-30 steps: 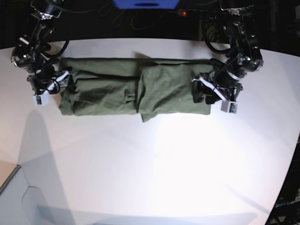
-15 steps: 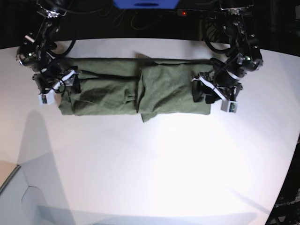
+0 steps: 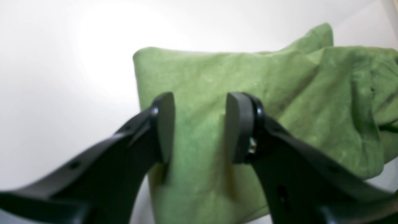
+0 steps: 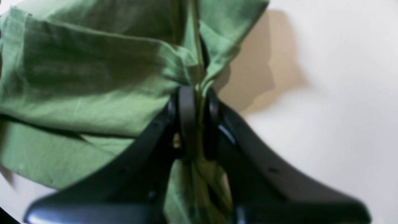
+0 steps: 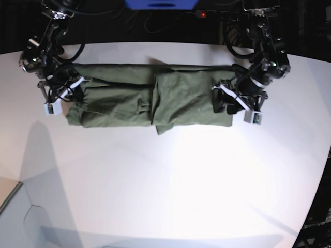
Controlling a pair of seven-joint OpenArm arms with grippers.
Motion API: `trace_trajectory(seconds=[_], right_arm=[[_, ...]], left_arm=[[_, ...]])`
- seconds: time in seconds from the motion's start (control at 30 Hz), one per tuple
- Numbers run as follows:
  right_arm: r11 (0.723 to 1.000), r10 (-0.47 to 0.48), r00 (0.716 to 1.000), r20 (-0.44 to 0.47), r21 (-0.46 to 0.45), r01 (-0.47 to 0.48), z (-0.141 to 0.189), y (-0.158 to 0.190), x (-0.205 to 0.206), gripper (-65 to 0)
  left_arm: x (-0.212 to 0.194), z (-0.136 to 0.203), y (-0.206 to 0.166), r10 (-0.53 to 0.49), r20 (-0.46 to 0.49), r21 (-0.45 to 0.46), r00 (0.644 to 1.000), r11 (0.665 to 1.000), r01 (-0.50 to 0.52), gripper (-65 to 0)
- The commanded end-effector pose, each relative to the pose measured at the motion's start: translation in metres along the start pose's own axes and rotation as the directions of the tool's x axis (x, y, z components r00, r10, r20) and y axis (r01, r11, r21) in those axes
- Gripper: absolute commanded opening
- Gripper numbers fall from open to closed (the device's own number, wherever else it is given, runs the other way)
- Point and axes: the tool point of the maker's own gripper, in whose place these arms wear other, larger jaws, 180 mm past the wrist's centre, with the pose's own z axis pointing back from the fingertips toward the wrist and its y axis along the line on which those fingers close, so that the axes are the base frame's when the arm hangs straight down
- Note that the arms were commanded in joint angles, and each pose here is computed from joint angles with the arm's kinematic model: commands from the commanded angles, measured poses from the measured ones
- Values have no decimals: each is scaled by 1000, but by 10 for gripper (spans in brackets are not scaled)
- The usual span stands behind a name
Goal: Layout the t-shirt on the table in an organized manner, then fold the t-shirt properly
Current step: 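Hold both strip ends with both grippers and press them flat, then grasp the strip end with the right gripper and fold it over toward the left gripper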
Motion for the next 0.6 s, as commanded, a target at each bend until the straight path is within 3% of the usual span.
trace_trajectory(seconds=[0.0, 0.23, 0.33, 0.43, 0.57], right_arm=[[1000, 17, 999, 46, -1, -17, 3, -1, 16, -650], [992, 119, 980, 162, -53, -112, 29, 2, 63, -650], [988, 151, 969, 196, -72, -140, 38, 4, 76, -650], [986, 163, 965, 207, -79, -149, 41, 5, 81, -650], [987, 158, 967, 202, -75, -145, 41, 6, 77, -650]], left_arm=[[18, 4, -3, -14, 58, -12, 998, 1000, 14, -385], [38, 34, 26, -27, 129, 95, 991, 995, 15, -388], [33, 42, 47, -5, 126, 152, 992, 988, -14, -477], [11, 41, 68, 24, 68, 204, 997, 978, -38, -643], [-28, 27, 78, 30, -101, 245, 994, 969, -4, -640]])
